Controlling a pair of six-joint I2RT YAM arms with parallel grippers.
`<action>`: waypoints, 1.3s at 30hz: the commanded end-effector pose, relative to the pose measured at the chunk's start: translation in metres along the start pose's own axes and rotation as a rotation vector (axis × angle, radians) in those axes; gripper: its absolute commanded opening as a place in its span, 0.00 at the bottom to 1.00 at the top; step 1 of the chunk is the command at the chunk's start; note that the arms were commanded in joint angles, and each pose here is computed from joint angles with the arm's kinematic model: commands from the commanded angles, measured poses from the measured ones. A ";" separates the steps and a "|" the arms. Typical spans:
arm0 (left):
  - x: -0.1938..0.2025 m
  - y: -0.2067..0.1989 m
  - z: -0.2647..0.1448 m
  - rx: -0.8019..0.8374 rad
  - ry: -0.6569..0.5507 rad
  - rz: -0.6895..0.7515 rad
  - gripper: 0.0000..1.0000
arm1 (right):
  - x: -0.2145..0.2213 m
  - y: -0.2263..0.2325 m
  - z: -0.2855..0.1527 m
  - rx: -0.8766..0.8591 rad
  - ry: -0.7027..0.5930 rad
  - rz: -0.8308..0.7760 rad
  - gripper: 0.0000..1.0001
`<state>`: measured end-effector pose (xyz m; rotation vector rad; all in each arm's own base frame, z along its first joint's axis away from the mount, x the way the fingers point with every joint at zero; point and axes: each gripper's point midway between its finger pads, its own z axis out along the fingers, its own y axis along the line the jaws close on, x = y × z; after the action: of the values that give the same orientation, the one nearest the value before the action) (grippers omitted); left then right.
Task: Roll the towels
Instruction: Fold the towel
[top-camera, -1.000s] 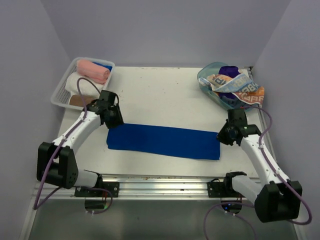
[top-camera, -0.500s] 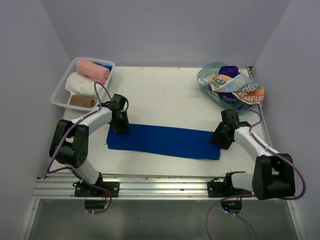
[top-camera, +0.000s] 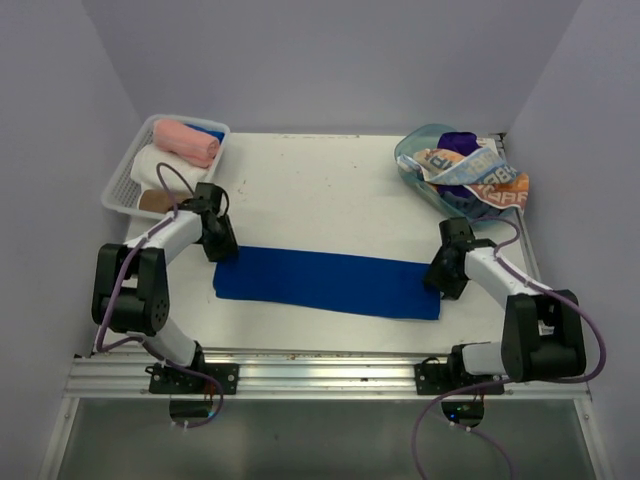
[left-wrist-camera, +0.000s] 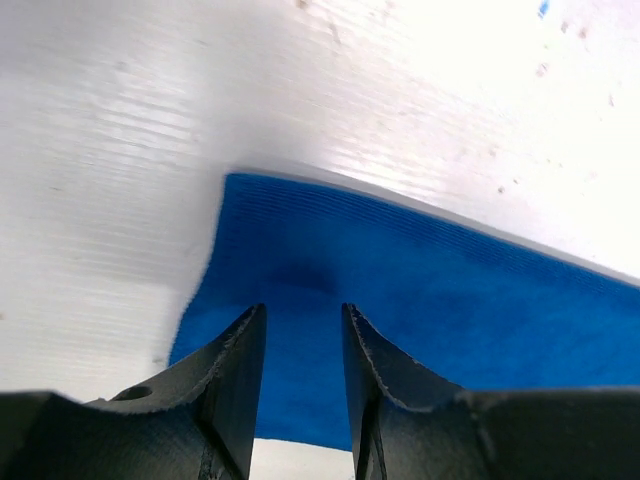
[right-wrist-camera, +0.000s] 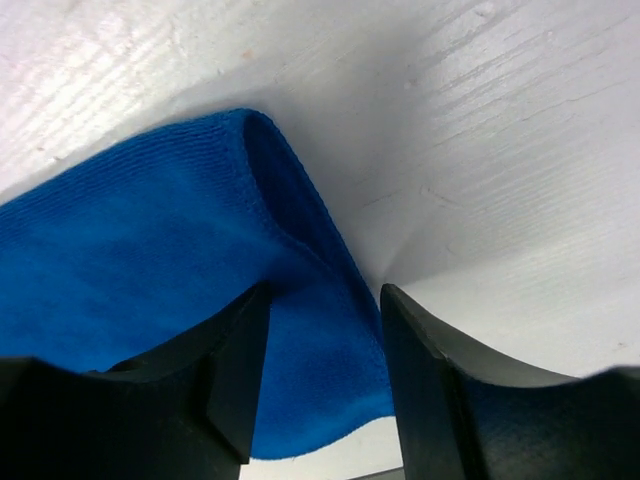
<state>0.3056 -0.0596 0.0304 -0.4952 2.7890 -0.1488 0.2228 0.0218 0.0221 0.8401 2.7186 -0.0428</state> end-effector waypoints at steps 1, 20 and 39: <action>-0.013 0.002 -0.008 0.037 -0.042 0.010 0.40 | 0.005 0.001 0.012 -0.008 0.019 -0.004 0.51; 0.043 -0.029 0.014 0.151 0.067 0.058 0.39 | -0.043 -0.032 -0.063 0.093 -0.254 0.034 0.00; 0.037 -0.093 -0.052 0.256 -0.003 0.244 0.40 | -0.095 0.041 -0.193 -0.131 -0.492 -0.136 0.00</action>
<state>0.2748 -0.1715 0.0500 -0.1122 2.8179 -0.4669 0.2639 0.0031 0.2217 0.6084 2.2806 -0.1242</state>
